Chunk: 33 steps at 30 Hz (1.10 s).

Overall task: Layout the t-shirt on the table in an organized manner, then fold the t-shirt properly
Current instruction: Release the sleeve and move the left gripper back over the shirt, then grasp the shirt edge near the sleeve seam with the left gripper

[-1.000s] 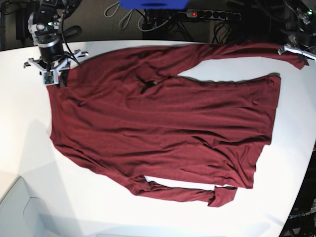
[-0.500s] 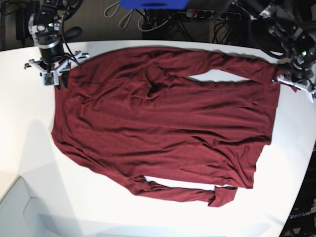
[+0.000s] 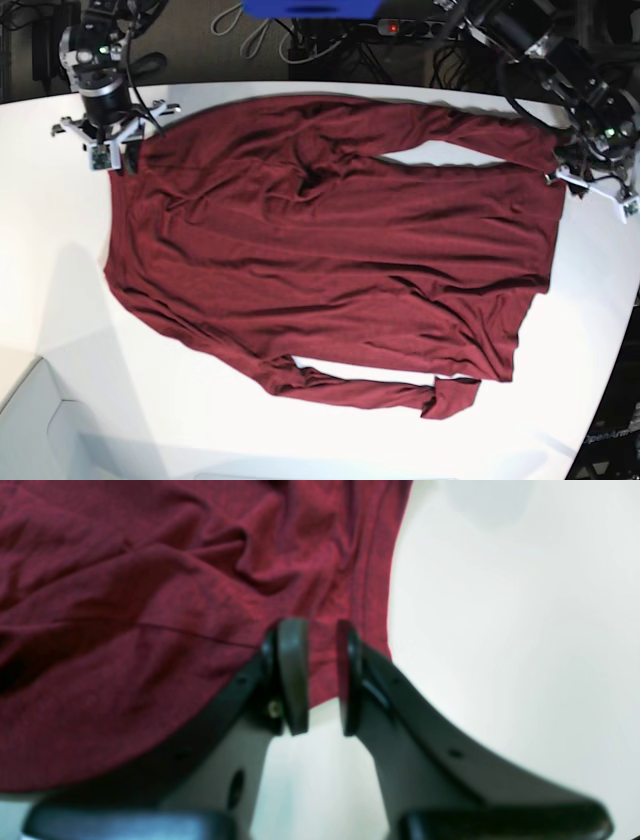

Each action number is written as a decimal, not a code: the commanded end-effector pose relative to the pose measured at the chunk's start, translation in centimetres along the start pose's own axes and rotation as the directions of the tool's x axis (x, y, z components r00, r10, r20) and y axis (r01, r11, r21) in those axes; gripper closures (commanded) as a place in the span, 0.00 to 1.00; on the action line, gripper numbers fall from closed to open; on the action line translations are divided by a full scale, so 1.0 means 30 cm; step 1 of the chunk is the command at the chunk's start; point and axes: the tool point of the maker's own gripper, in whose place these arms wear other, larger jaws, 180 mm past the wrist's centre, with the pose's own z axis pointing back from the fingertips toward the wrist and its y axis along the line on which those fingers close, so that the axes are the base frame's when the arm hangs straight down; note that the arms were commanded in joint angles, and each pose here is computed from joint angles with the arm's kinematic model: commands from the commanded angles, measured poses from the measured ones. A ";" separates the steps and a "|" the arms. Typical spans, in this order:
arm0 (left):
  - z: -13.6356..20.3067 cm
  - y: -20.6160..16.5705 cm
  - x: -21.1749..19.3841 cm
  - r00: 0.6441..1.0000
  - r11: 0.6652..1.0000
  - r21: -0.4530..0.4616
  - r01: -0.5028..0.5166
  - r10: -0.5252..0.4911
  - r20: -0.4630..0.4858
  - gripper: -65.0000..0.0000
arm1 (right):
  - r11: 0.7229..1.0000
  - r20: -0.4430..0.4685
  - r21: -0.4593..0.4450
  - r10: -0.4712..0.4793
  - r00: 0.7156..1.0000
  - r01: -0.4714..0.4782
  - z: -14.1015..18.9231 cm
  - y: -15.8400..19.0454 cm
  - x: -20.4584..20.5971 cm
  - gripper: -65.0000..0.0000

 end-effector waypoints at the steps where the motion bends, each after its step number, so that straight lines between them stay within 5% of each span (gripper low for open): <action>1: 0.034 0.012 0.070 0.998 1.000 0.017 -0.002 0.001 0.070 0.40 | 1.000 0.044 -0.004 0.003 0.999 -0.003 0.006 -0.009 0.037 0.82; 6: 0.125 -0.030 0.106 0.987 1.000 -0.020 -0.023 0.026 0.157 0.30 | 1.000 0.044 -0.004 0.005 0.999 -0.005 0.006 -0.011 0.038 0.82; 13: 0.150 -0.180 -0.013 0.994 0.984 -0.175 0.040 -0.021 0.107 0.30 | 1.000 0.060 -0.010 0.005 0.998 -0.004 -0.005 -0.019 0.059 0.82; 21: 0.221 -0.419 -0.255 0.964 0.883 -0.393 0.258 -0.263 0.041 0.30 | 1.000 0.063 -0.009 0.006 0.998 -0.005 -0.008 -0.019 0.064 0.82; 27: 0.253 -0.430 -0.299 0.934 0.830 -0.429 0.356 -0.336 0.126 0.30 | 1.000 0.064 -0.009 0.017 0.998 -0.016 -0.008 -0.026 0.066 0.82; 33: 0.266 -0.454 -0.267 0.861 0.735 -0.449 0.509 -0.446 0.245 0.30 | 1.000 0.080 -0.013 0.013 0.997 -0.012 -0.025 -0.030 0.089 0.82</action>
